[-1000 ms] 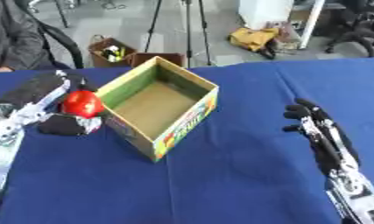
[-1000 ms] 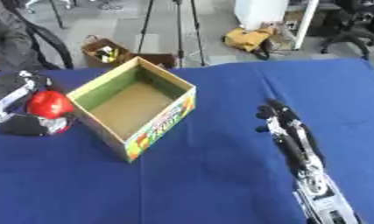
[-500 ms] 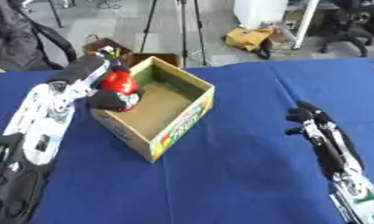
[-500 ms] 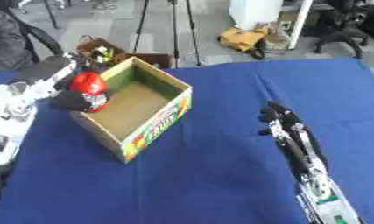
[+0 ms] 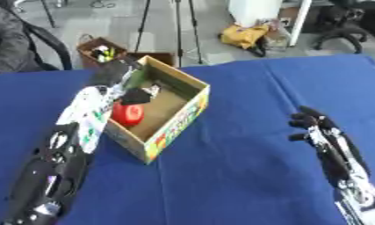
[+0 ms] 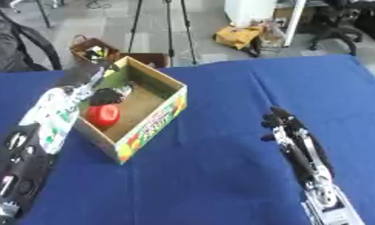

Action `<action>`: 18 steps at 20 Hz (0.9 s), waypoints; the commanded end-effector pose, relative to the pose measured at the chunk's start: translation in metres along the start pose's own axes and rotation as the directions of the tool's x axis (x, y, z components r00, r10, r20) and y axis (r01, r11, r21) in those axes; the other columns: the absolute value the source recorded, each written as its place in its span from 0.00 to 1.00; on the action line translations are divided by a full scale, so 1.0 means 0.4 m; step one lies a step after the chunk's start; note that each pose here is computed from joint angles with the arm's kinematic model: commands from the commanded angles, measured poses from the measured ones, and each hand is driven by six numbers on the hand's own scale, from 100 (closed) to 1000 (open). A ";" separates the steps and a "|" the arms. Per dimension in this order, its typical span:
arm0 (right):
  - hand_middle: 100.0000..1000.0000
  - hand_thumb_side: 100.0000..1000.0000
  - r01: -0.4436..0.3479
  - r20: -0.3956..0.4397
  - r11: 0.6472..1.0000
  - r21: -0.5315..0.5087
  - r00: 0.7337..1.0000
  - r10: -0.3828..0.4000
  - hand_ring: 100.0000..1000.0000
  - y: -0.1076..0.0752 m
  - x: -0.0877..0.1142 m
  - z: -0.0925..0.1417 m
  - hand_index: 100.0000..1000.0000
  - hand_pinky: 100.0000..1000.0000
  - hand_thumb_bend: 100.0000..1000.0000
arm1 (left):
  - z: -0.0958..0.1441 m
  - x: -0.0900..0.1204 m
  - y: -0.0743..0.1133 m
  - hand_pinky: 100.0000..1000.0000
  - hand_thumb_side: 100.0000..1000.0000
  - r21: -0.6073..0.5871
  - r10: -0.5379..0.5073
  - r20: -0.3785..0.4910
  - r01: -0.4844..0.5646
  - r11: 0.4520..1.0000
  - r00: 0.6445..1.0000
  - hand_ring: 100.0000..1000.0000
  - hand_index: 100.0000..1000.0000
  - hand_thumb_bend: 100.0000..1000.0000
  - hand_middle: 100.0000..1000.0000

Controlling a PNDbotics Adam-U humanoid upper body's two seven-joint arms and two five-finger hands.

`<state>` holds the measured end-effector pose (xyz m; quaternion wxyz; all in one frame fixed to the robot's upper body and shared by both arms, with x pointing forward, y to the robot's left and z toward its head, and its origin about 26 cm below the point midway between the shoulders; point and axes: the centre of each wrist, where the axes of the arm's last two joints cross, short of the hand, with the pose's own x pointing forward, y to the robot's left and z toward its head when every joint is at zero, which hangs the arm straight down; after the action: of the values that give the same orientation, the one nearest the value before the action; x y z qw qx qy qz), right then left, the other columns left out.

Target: Pick up objects on the table and place them in the box.

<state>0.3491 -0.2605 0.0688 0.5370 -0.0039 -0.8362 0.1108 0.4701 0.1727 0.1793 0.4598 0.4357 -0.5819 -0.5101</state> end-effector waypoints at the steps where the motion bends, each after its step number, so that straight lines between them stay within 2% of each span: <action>1: 0.71 0.64 -0.006 0.033 1.000 0.006 0.999 0.006 0.75 -0.003 0.021 -0.015 0.89 0.57 0.00 | -0.019 -0.015 0.001 0.96 1.00 0.035 -0.058 0.008 0.057 0.998 0.998 0.92 0.94 0.21 0.94; 3: 0.71 0.64 -0.005 0.033 1.000 0.003 0.999 0.005 0.75 -0.004 0.020 -0.014 0.89 0.57 0.00 | -0.019 -0.024 -0.004 0.96 1.00 0.061 -0.055 0.023 0.053 0.997 0.998 0.92 0.94 0.21 0.94; 4: 0.71 0.64 -0.004 0.031 1.000 -0.001 1.000 0.004 0.75 -0.005 0.019 -0.013 0.88 0.57 0.00 | -0.019 -0.024 0.004 0.90 1.00 0.089 -0.041 0.037 0.038 0.995 0.998 0.88 0.93 0.16 0.90; 6: 0.71 0.64 -0.003 0.027 1.000 -0.009 1.000 0.003 0.75 -0.007 0.017 -0.010 0.88 0.57 0.00 | -0.010 -0.028 0.023 0.79 1.00 0.158 -0.006 0.072 -0.006 0.987 0.997 0.78 0.90 0.16 0.83; 10: 0.71 0.64 -0.003 0.023 1.000 -0.022 1.000 0.004 0.75 -0.010 0.013 -0.006 0.88 0.57 0.00 | 0.024 -0.043 0.037 0.66 1.00 0.277 0.055 0.152 -0.096 0.956 0.987 0.67 0.86 0.09 0.73; 13: 0.71 0.64 -0.005 0.023 1.000 -0.027 1.000 0.006 0.75 -0.013 0.013 -0.006 0.88 0.57 0.00 | 0.060 -0.060 0.021 0.61 1.00 0.335 0.075 0.208 -0.143 0.931 0.975 0.62 0.85 0.04 0.69; 18: 0.71 0.64 -0.012 0.032 0.999 -0.038 0.999 0.013 0.75 -0.020 0.018 -0.010 0.88 0.57 0.00 | 0.133 -0.073 -0.028 0.53 1.00 0.399 0.119 0.268 -0.223 0.890 0.956 0.56 0.85 0.07 0.63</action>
<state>0.3484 -0.2621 0.0676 0.5367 -0.0090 -0.8382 0.0967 0.4275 0.2094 0.1432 0.3568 0.4013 -0.7460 -0.3939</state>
